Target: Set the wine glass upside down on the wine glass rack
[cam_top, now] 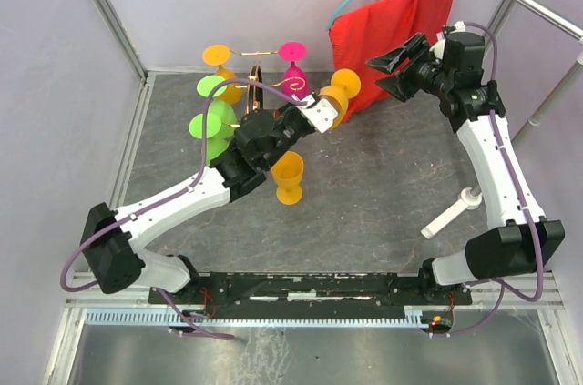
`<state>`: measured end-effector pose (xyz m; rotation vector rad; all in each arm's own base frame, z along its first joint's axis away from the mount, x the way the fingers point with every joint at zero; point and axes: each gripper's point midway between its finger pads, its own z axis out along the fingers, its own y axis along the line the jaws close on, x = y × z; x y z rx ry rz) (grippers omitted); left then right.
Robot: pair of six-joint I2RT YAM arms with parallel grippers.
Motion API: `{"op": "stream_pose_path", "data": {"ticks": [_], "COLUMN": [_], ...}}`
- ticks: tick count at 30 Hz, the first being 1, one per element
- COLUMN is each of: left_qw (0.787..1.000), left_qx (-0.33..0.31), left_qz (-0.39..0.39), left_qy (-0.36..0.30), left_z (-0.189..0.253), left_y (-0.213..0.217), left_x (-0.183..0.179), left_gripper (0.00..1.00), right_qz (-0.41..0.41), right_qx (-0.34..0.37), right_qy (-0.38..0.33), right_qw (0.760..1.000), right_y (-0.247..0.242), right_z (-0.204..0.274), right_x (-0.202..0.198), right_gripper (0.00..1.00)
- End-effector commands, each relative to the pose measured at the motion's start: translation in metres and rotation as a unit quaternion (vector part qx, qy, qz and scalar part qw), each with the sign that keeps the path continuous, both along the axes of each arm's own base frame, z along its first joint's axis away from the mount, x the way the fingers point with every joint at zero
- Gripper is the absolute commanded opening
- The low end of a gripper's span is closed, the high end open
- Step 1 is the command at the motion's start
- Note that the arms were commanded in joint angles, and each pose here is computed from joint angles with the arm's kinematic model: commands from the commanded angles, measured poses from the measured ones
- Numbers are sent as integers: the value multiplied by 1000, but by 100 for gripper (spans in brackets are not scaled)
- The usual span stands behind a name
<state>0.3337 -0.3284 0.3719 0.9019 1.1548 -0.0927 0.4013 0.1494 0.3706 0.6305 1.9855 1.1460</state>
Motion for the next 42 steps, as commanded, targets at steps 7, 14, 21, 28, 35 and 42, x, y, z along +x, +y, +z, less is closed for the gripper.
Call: {"op": "stream_pose_path", "data": {"ticks": [7, 14, 21, 28, 35, 42], "left_qw": [986, 983, 980, 978, 975, 973], "left_qx": [-107, -136, -152, -160, -181, -190], "left_qz": [33, 39, 35, 41, 49, 55], "left_qy": [-126, -121, -127, -128, -122, -119], "left_z": [67, 63, 63, 60, 58, 55], "left_y": [16, 21, 24, 25, 29, 30], "left_x": [3, 3, -1, 1, 2, 4], "left_gripper": [3, 3, 3, 3, 3, 3], "right_qz": [44, 57, 61, 72, 81, 90], "right_qx": [75, 106, 104, 114, 133, 142], "right_qy": [-6, -21, -9, -14, -17, -23], "right_qw": [996, 993, 993, 991, 988, 986], "right_y": [27, 46, 64, 83, 97, 107], "right_z": [17, 28, 16, 19, 22, 27], "right_x": [-9, 3, 10, 16, 18, 18], "right_gripper": [68, 68, 68, 67, 56, 50]}}
